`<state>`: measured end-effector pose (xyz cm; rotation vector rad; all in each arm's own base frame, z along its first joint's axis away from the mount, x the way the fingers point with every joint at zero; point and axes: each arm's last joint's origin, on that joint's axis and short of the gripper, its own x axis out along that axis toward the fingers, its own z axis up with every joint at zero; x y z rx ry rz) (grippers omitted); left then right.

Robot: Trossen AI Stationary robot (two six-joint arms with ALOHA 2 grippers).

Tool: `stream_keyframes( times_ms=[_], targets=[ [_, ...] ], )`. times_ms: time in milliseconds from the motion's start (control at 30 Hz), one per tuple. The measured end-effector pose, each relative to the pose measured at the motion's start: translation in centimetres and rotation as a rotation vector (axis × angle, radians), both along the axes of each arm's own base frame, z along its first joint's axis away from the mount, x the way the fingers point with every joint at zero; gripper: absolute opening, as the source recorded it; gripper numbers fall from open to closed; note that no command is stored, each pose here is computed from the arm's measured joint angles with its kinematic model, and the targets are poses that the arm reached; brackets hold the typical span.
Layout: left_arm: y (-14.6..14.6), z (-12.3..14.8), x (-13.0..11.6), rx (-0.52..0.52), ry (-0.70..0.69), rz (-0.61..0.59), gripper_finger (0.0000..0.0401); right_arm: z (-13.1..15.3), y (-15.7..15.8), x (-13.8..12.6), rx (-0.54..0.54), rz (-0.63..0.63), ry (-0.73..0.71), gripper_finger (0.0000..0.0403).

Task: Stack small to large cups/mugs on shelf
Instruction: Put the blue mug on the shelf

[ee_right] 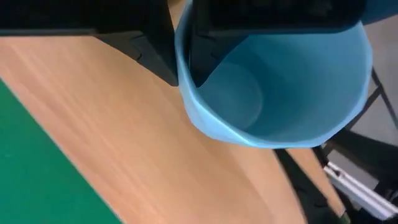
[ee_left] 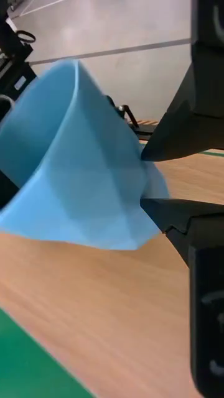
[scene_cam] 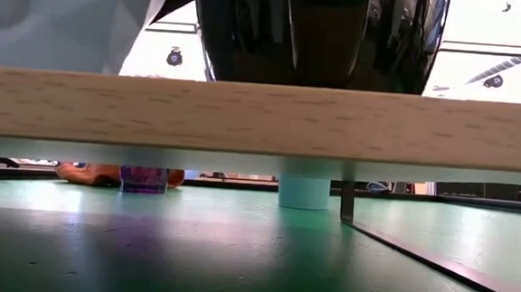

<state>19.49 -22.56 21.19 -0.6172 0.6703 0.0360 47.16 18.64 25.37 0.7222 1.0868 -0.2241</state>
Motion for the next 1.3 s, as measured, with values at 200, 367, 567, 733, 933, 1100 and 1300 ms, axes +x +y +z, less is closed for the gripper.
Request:
stream_keyframes(
  times_ms=[200,367,567,733,933,1100,1300],
  targets=[
    [-0.3,-0.9,0.3,-0.005,0.012,0.013,0.0093,0.2,0.3,-0.1,0.013,0.010,-0.009,0.0078],
    [-0.2,-1.3,0.3,0.006,0.019,0.018,0.0093,0.2,0.3,-0.1,0.017,0.012,-0.008,0.0086],
    [0.1,-1.3,0.6,0.009,0.023,0.023,0.0093,0.4,0.6,-0.3,0.046,0.036,0.005,0.0078],
    [0.4,-1.4,0.9,0.027,0.024,0.021,0.0093,0.7,1.1,-0.7,0.075,0.063,0.015,0.0077],
    [1.4,-1.5,1.8,0.067,0.006,0.069,0.0093,1.2,1.4,-0.9,0.083,0.084,-0.001,0.0079],
    [1.8,-1.6,2.0,0.071,0.014,0.069,0.0093,1.6,1.1,-1.0,0.052,0.080,-0.014,0.0079],
    [2.6,-0.7,1.1,0.100,0.044,0.050,0.0093,1.7,0.3,-1.0,0.018,0.078,-0.006,0.0082]
  ],
)
